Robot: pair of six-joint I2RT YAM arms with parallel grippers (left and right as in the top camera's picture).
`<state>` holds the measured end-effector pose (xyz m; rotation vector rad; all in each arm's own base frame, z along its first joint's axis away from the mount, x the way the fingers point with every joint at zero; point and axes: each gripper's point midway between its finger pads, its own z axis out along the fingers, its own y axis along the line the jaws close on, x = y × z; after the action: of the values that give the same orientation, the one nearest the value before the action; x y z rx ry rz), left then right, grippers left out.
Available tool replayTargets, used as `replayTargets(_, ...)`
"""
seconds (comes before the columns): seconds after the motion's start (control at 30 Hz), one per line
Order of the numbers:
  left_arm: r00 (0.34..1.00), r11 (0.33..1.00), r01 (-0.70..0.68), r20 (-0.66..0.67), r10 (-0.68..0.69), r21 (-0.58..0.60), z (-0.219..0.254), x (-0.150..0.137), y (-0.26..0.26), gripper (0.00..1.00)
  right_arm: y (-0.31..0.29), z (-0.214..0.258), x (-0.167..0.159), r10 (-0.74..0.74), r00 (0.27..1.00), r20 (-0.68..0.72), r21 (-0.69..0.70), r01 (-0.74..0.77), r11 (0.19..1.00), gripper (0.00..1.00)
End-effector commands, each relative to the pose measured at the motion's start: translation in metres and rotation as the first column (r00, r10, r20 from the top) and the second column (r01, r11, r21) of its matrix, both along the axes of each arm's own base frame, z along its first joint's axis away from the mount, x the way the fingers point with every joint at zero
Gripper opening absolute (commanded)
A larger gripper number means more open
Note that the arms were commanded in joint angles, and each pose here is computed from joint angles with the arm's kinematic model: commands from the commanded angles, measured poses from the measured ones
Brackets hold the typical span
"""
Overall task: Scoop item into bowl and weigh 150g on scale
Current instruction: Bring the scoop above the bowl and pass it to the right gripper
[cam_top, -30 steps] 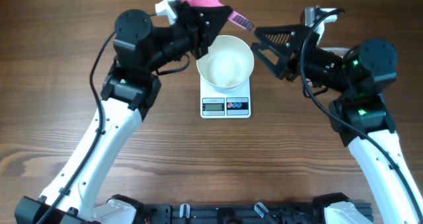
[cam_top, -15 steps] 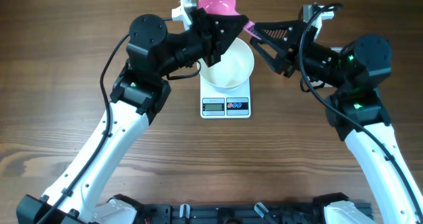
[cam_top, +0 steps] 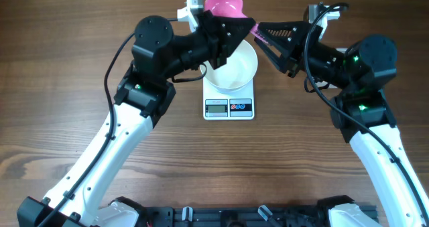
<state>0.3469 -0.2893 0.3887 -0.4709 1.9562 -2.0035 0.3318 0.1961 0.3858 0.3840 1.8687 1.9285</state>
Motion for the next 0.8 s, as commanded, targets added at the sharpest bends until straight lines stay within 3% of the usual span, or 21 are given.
replayTargets(0.0, 1.0, 1.0, 0.011, 0.027, -0.011, 0.017, -0.0006, -0.0021, -0.0034, 0.04, 0.0, 0.0052, 0.003, -0.013, 1.0, 0.003, 0.01, 0.013, 1.0, 0.39)
replayTargets(0.77, 1.0, 1.0, -0.009, 0.026, 0.008, 0.02, -0.0015, 0.0007, -0.0025, 0.04, 0.001, 0.0055, 0.0011, 0.0, 1.0, -0.01, 0.018, 0.0, 1.0, 0.23)
